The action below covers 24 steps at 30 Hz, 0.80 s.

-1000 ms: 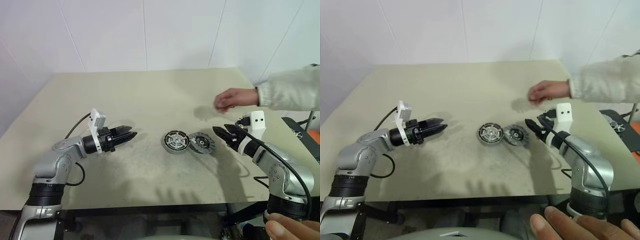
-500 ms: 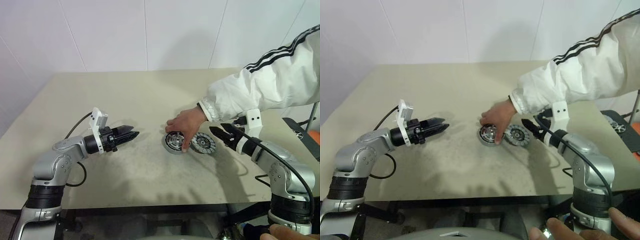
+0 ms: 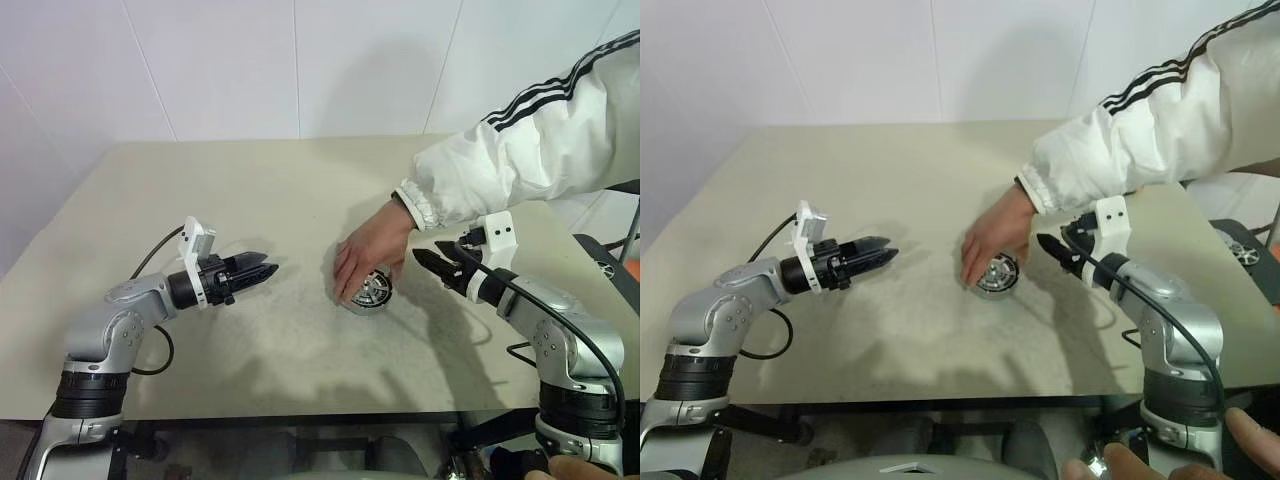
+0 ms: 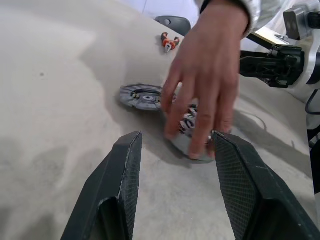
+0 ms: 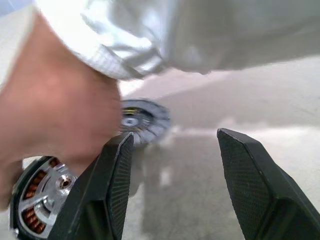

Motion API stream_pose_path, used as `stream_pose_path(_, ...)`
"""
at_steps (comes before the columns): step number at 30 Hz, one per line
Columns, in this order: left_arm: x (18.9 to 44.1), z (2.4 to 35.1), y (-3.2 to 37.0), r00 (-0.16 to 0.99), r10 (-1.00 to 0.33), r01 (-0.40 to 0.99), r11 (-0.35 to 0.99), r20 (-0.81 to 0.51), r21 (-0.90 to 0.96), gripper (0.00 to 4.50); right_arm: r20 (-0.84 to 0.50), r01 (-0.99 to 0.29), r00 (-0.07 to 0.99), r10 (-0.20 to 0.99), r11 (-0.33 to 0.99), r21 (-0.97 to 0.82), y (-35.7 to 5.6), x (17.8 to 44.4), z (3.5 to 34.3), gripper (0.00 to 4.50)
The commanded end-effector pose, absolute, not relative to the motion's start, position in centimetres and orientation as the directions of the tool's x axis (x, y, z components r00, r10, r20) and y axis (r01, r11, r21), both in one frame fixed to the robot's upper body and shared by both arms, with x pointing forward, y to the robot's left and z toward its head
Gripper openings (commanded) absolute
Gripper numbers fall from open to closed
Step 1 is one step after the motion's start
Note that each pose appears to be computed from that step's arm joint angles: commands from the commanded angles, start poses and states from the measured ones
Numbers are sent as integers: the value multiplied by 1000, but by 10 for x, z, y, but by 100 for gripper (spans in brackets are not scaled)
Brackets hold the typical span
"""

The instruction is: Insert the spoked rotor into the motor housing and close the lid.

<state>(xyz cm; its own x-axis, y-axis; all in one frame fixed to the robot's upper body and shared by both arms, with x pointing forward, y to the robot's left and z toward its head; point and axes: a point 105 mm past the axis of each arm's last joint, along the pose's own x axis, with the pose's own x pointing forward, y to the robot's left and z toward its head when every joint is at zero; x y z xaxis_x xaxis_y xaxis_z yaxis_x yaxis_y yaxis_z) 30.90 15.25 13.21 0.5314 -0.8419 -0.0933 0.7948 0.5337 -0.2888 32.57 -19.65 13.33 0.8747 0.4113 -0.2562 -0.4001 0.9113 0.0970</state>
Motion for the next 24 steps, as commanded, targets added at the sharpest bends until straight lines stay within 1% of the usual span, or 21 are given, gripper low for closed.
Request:
stream_pose_path(1, 311, 139, 156, 533, -843, 809, 532, -70, -249, 236, -220, -417, 880, 422, 906, 68, -196, 326, 144, 277)
stream_pose_path(4, 309, 136, 155, 530, -845, 811, 529, -69, -249, 236, -228, -429, 873, 432, 901, 66, -195, 325, 143, 277)
stream_pose_path(6, 308, 135, 153, 526, -847, 814, 526, -70, -247, 236, -250, -458, 854, 456, 887, 51, -193, 322, 140, 277)
stream_pose_path(8, 307, 134, 152, 525, -848, 815, 524, -70, -246, 236, -280, -515, 822, 496, 857, 7, -188, 317, 138, 277)
stream_pose_path(10, 307, 133, 151, 522, -850, 817, 522, -70, -245, 236, -328, -617, 763, 557, 779, -112, -177, 312, 140, 277)
stream_pose_path(12, 307, 134, 150, 520, -852, 819, 520, -69, -245, 236, -406, -753, 653, 639, 605, -259, -158, 302, 140, 277)
stream_pose_path(14, 308, 134, 148, 516, -854, 821, 515, -65, -246, 236, -452, -824, 566, 690, 452, -342, -144, 299, 144, 277)
stream_pose_path(15, 308, 134, 147, 515, -855, 822, 514, -64, -246, 236, -466, -839, 538, 702, 394, -376, -140, 300, 147, 277)
stream_pose_path(16, 308, 135, 146, 515, -855, 822, 513, -62, -246, 236, -485, -849, 511, 710, 327, -415, -136, 301, 150, 277)
stream_pose_path(18, 308, 135, 144, 514, -856, 823, 511, -59, -248, 236, -544, -840, 461, 701, 146, -523, -129, 306, 153, 277)
stream_pose_path(20, 308, 135, 143, 514, -856, 823, 510, -56, -250, 236, -591, -821, 410, 695, -1, -570, -124, 311, 158, 277)
stream_pose_path(24, 306, 134, 144, 528, -848, 813, 522, -51, -259, 236, -657, -786, 336, 675, -183, -590, -122, 319, 167, 277)
